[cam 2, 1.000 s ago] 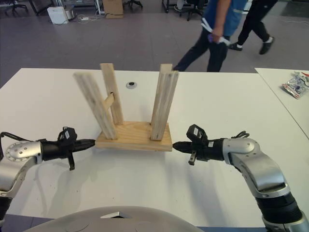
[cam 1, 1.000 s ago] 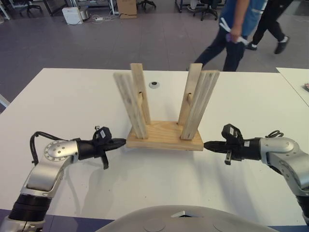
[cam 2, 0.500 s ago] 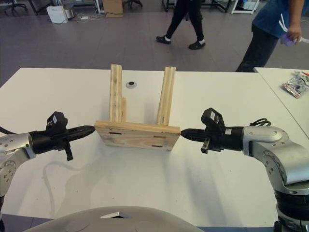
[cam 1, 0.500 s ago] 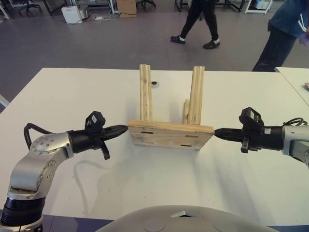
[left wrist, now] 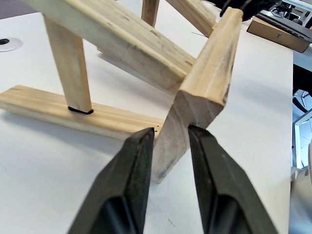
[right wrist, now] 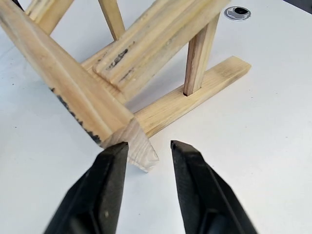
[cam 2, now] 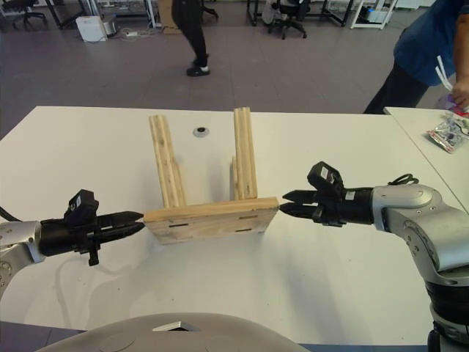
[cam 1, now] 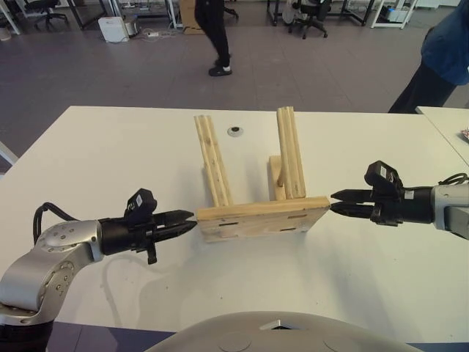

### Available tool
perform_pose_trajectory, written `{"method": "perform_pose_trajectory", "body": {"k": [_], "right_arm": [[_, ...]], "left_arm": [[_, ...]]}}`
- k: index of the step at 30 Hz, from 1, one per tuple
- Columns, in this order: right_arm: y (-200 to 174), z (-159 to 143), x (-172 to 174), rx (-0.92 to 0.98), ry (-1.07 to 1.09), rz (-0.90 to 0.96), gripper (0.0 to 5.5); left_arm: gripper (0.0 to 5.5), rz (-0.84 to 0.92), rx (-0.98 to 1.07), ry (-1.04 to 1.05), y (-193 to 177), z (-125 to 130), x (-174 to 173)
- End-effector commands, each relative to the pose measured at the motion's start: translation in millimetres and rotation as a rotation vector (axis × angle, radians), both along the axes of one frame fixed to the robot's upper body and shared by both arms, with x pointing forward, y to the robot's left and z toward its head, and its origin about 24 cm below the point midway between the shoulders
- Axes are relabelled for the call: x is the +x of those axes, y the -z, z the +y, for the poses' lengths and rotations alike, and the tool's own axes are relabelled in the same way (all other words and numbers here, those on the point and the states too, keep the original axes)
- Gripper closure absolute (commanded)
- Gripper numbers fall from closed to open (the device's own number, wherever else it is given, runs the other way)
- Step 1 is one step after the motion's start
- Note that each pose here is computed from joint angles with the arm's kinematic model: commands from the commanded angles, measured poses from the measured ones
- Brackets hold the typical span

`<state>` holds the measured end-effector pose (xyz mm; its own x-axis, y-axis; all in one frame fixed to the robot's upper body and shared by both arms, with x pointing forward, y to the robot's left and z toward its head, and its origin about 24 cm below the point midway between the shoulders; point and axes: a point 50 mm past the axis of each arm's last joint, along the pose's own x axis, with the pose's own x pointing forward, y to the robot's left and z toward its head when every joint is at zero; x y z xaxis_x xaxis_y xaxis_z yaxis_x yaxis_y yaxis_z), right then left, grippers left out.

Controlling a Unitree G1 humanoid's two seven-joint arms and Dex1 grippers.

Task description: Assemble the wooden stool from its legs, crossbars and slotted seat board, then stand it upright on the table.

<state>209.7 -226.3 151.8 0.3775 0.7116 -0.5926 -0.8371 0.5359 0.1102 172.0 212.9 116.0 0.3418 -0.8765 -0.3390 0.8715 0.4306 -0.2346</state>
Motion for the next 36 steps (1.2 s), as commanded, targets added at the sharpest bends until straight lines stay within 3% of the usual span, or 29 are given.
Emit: {"method": "perform_pose_trajectory", "body": {"k": [1,4,9,11,23,31,36], "right_arm": [[21.8,12.6,-7.5,0.04,-0.207,0.092,3.32],[32.6,-1.5,-3.9,-0.012,-0.204,0.107,2.91],[37.9,-2.4,-1.0,-0.007,-0.22,0.099,1.78],[37.4,0.2,0.2,0.021,-0.237,0.087,1.36],[77.6,19.6,26.8,0.107,-0.303,0.015,1.36],[93.1,27.6,24.7,0.119,-0.342,0.05,2.82],[91.5,32.6,18.9,0.152,-0.356,0.049,3.65]], "left_arm": [[3.66,-0.023,0.014,0.135,1.1,1.1,1.1],[3.24,-0.045,0.137,0.119,9.5,26.1,6.0],[2.17,-0.071,0.092,0.119,17.9,20.4,4.2],[2.1,-0.053,0.079,0.133,21.8,19.8,0.0],[2.1,-0.205,0.078,0.148,55.9,9.4,18.5],[2.1,-0.203,-0.006,0.198,71.0,-10.6,15.3],[2.99,-0.238,-0.01,0.157,74.5,-4.0,16.7]]}}
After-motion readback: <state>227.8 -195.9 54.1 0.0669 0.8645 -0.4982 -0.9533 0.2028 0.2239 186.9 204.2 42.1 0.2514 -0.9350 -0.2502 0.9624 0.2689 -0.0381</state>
